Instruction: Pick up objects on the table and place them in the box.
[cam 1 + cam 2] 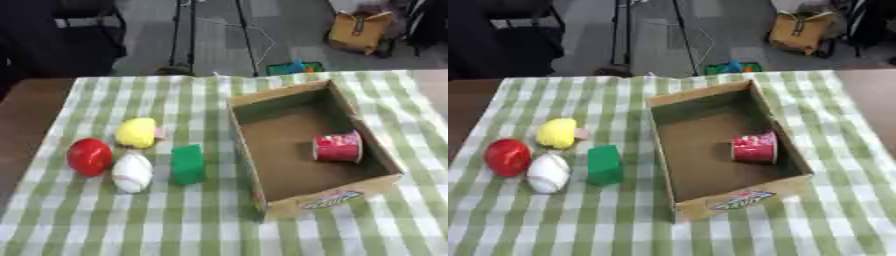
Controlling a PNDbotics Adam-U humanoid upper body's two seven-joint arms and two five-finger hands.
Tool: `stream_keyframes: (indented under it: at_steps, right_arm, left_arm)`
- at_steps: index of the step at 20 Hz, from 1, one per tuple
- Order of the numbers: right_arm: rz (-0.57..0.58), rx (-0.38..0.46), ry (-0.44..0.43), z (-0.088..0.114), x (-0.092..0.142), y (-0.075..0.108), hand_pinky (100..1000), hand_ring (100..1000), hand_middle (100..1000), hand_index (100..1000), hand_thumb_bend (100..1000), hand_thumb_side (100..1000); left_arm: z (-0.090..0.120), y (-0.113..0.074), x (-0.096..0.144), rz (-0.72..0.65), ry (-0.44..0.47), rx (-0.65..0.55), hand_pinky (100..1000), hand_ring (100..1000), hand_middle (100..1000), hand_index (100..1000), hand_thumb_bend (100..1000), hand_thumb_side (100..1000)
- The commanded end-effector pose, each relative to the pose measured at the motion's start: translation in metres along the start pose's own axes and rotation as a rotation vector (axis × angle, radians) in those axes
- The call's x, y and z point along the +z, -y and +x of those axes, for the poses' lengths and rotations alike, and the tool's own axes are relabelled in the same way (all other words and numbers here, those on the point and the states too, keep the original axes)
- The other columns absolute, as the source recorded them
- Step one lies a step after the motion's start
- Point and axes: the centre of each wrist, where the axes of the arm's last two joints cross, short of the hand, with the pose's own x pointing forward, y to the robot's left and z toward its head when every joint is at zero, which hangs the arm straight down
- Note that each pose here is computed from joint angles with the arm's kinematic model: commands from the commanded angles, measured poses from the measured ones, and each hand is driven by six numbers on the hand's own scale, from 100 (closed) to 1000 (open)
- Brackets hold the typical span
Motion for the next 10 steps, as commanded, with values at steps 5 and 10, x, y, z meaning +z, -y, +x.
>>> stream_keyframes:
  at_steps: [5,10]
  right_arm:
    - [0.008,-0.017,0.043,0.005,-0.009,0.001,493,570,542,686,100,761]
    - [0.014,-0.016,0.043,0.005,-0.009,0.001,493,570,542,686,100,761]
  left_arm:
    - [-0.003,-0.021,-0.020,-0.261,0.066,-0.130,945,943,953,1000,379,1000]
    - [-0.003,-0.027,-0.029,-0.457,0.091,-0.149,999,996,991,1000,497,1000]
